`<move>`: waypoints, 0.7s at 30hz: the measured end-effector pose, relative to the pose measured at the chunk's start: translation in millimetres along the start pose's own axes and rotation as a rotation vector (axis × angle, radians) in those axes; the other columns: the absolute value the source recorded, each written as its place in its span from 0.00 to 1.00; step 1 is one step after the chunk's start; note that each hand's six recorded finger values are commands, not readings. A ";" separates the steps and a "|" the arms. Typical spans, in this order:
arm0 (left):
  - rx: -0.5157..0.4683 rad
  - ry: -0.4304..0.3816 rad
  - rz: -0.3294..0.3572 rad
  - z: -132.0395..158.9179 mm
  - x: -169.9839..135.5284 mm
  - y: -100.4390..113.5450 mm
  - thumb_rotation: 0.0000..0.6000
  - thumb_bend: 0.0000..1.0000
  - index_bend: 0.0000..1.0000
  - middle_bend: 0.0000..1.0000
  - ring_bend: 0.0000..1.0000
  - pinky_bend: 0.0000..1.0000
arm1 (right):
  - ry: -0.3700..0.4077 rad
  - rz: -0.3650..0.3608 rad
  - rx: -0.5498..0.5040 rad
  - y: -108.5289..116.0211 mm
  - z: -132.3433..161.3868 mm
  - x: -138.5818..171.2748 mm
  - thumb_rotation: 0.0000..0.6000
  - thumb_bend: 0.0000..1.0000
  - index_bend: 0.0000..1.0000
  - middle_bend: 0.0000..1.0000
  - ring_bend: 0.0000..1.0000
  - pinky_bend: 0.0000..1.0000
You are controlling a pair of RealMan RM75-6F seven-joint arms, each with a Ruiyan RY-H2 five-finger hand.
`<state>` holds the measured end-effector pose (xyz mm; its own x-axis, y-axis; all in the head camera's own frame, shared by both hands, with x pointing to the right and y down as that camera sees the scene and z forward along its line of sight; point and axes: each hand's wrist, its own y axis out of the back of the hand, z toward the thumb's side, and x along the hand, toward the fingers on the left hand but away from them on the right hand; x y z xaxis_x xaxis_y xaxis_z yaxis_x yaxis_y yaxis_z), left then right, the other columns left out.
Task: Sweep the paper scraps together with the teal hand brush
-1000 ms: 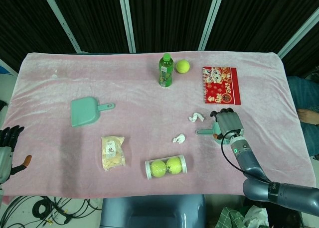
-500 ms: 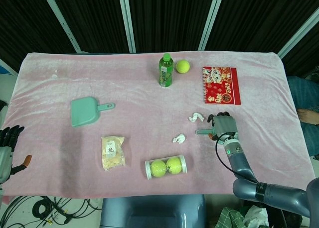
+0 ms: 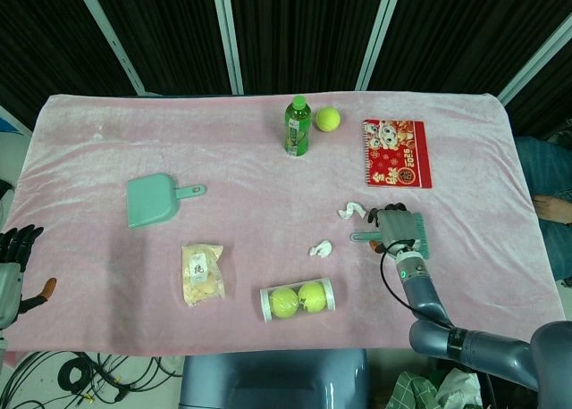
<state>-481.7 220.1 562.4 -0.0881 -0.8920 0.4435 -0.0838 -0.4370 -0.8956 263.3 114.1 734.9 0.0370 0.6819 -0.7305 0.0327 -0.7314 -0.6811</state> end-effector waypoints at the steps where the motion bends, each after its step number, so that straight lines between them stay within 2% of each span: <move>1: 0.000 0.000 0.000 0.0 0.0 0.0 1.00 0.31 0.10 0.08 0.01 0.06 | -0.001 0.004 0.001 -1.6 -0.8 -0.3 1.00 0.21 0.42 0.41 0.22 0.16; 9: 0.003 0.001 -0.004 0.1 0.3 -0.7 1.00 0.31 0.10 0.08 0.01 0.06 | 0.001 0.008 -0.001 -7.3 -2.0 -0.7 1.00 0.22 0.42 0.44 0.22 0.16; 21: 0.003 0.004 -0.009 -0.2 0.5 -1.0 1.00 0.31 0.10 0.08 0.01 0.07 | 0.004 0.006 -0.013 -11.7 -0.8 -5.5 1.00 0.27 0.45 0.49 0.24 0.16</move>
<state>-481.9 220.2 563.5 -0.0911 -0.8876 0.4514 -0.0821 -0.4451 -0.8917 263.6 118.9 746.9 0.0415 0.6776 -0.7343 0.0451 -0.7354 -0.6761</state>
